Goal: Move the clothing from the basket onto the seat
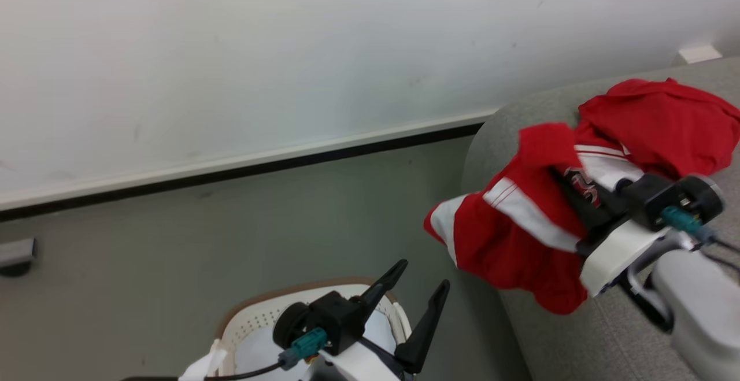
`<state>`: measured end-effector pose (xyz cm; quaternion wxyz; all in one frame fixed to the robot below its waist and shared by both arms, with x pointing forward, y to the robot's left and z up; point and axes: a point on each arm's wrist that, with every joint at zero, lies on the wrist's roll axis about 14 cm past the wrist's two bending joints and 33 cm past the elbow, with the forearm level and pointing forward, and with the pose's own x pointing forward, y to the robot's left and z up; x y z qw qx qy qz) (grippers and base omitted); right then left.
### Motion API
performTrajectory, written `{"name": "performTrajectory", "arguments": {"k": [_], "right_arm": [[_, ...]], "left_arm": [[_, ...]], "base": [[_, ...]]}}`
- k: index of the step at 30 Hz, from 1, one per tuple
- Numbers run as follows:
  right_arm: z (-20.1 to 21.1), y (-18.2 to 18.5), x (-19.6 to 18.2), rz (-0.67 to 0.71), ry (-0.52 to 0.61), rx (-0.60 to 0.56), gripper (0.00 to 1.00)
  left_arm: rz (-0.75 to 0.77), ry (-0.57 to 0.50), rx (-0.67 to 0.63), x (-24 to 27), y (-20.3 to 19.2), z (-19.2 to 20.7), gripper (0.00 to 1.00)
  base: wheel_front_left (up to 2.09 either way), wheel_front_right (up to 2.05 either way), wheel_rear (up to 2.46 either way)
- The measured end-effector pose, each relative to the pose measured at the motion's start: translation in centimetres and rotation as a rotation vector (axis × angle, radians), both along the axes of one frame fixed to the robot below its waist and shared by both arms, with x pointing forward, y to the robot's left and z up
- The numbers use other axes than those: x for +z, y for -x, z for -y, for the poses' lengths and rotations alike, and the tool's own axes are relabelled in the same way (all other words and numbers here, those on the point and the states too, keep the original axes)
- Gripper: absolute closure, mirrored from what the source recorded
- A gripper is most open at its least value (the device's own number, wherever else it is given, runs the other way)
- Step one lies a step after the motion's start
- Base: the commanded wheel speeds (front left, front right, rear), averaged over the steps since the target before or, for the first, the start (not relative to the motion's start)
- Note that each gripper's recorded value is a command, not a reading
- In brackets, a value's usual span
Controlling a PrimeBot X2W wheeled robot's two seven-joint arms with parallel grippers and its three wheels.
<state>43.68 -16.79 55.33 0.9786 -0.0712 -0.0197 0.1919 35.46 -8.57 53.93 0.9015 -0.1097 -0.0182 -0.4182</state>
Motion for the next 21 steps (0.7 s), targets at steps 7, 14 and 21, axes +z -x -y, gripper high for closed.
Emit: {"name": "performTrajectory", "arguments": {"k": [7,14,21], "right_arm": [[6.2,-5.2,2.4,0.050,0.058,-0.146,1.00],[14.0,-12.8,8.2,0.170,0.106,-0.356,1.00],[23.5,-15.8,4.3,0.069,0.142,-0.638,1.00]], "left_arm": [[0.004,0.016,-0.021,-0.5,-1.7,0.3,0.00],[-0.042,0.017,0.029,-3.3,-5.2,-1.4,0.00],[-0.130,0.006,0.111,-7.3,-7.9,-4.1,0.00]], "base": [[0.00,0.00,0.00],[0.00,0.00,0.00],[0.00,0.00,0.00]]}}
